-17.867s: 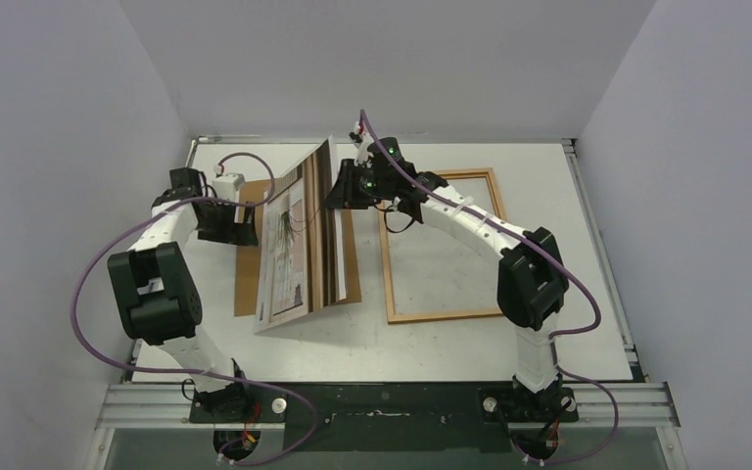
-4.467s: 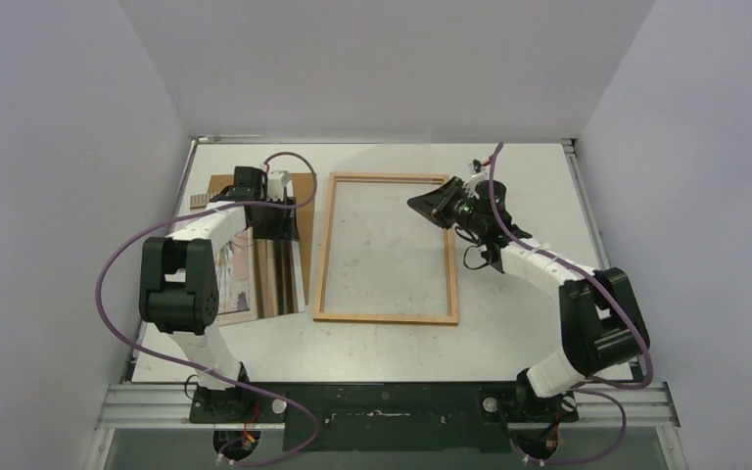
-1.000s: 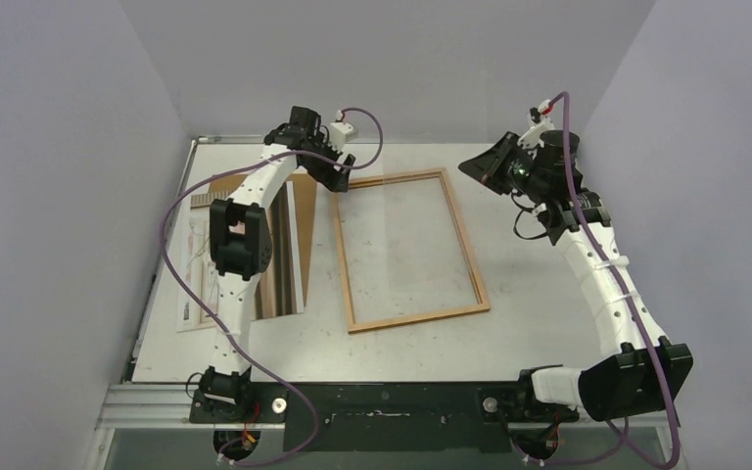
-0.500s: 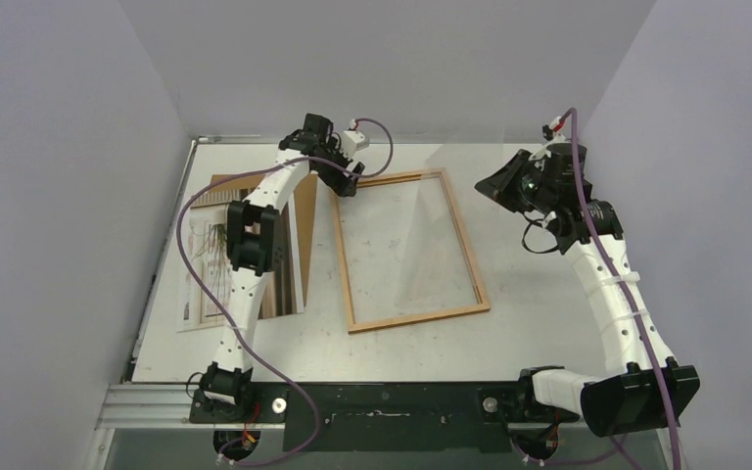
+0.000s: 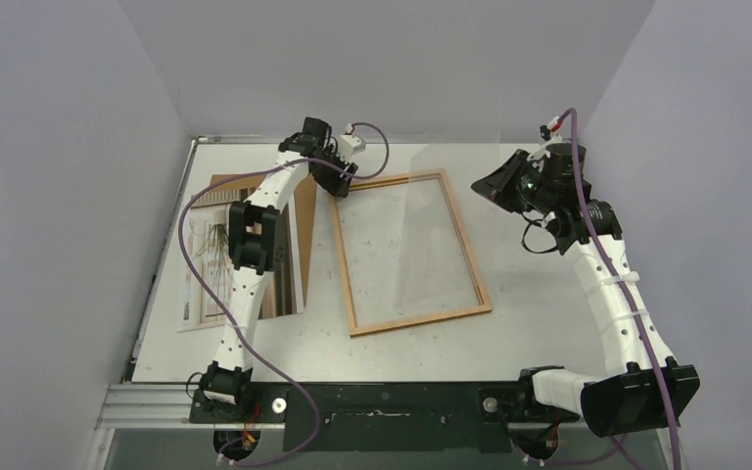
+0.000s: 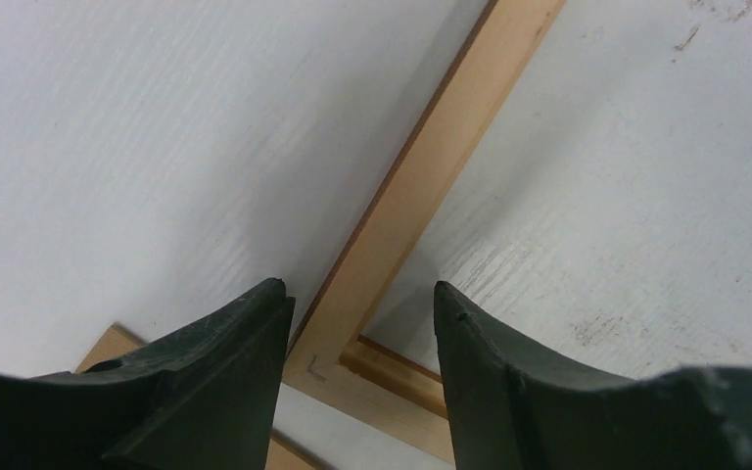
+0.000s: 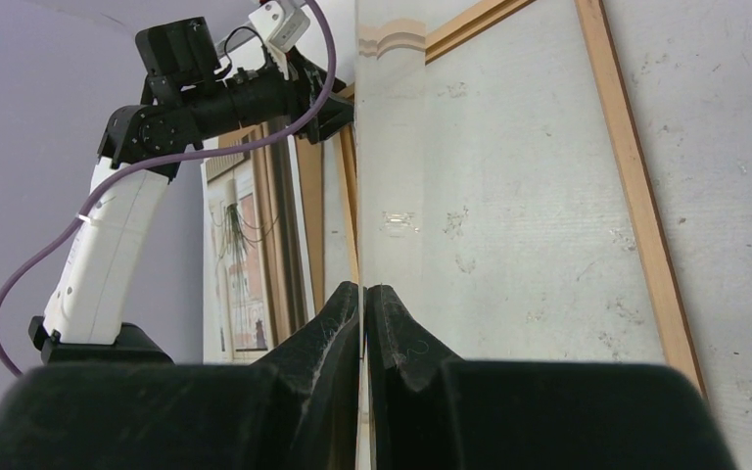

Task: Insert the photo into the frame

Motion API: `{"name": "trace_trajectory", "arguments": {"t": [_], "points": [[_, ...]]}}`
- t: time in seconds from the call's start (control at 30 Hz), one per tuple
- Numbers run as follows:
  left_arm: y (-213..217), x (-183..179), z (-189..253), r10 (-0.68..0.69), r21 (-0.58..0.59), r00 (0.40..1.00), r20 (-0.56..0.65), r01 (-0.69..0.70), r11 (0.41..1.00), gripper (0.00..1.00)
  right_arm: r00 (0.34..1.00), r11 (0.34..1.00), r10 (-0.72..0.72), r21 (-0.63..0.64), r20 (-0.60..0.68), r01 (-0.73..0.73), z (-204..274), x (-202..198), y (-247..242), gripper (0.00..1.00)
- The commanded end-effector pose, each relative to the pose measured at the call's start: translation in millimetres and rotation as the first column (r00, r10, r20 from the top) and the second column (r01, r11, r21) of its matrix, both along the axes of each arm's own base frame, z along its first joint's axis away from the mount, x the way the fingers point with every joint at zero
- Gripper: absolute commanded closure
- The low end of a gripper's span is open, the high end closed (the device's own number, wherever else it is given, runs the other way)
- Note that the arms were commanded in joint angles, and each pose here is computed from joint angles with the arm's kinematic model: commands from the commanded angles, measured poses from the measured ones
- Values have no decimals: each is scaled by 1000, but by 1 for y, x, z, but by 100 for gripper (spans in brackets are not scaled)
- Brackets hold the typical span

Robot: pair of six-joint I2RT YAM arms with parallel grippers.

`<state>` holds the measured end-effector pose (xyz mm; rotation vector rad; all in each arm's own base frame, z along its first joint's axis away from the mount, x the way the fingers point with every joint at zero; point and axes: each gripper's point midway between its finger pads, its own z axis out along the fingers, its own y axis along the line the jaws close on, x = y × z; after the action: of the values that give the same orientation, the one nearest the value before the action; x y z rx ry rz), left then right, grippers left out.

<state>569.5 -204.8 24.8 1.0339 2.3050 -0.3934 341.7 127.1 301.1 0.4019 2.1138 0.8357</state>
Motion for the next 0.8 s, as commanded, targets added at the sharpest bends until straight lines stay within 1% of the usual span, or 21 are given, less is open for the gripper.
{"name": "trace_trajectory", "arguments": {"t": [0.0, 0.07, 0.13, 0.2, 0.27, 0.4, 0.53, 0.6, 0.7, 0.77], "points": [[15, -10, 1, 47, 18, 997, -59, -46, 999, 51, 994, 999, 8, 41, 107, -13, 35, 0, 2, 95], [21, -17, 0, 73, 27, 993, -89, -70, 997, 57, 994, 999, 9, 38, 108, -14, 36, -1, 2, 95], [27, -27, 0, 102, 32, 987, -123, -99, 995, 61, 994, 999, 8, 31, 111, -12, 36, -3, 1, 95], [33, -43, -3, 137, 44, 975, -173, -131, 990, 62, 994, 1000, 12, 24, 112, -15, 36, -4, 1, 95], [38, -55, 0, 179, 42, 965, -193, -174, 984, 63, 994, 1000, 20, 18, 106, -22, 33, -3, 1, 95], [46, -88, -3, 276, 50, 926, -258, -273, 961, 66, 993, 999, 43, 29, 106, -46, 29, 2, 5, 95], [54, -119, -11, 396, 42, 862, -316, -404, 914, 72, 991, 995, 88, 45, 104, -93, 27, 8, 13, 95], [55, -127, -9, 447, 19, 833, -326, -467, 884, 74, 987, 991, 119, 53, 104, -125, 26, 11, 18, 95], [55, -136, -7, 521, -8, 779, -348, -558, 830, 75, 985, 988, 138, 60, 107, -145, 25, 14, 22, 95], [52, -141, -4, 518, -28, 776, -360, -564, 825, 75, 983, 987, 142, 60, 112, -150, 26, 16, 23, 95]]}}
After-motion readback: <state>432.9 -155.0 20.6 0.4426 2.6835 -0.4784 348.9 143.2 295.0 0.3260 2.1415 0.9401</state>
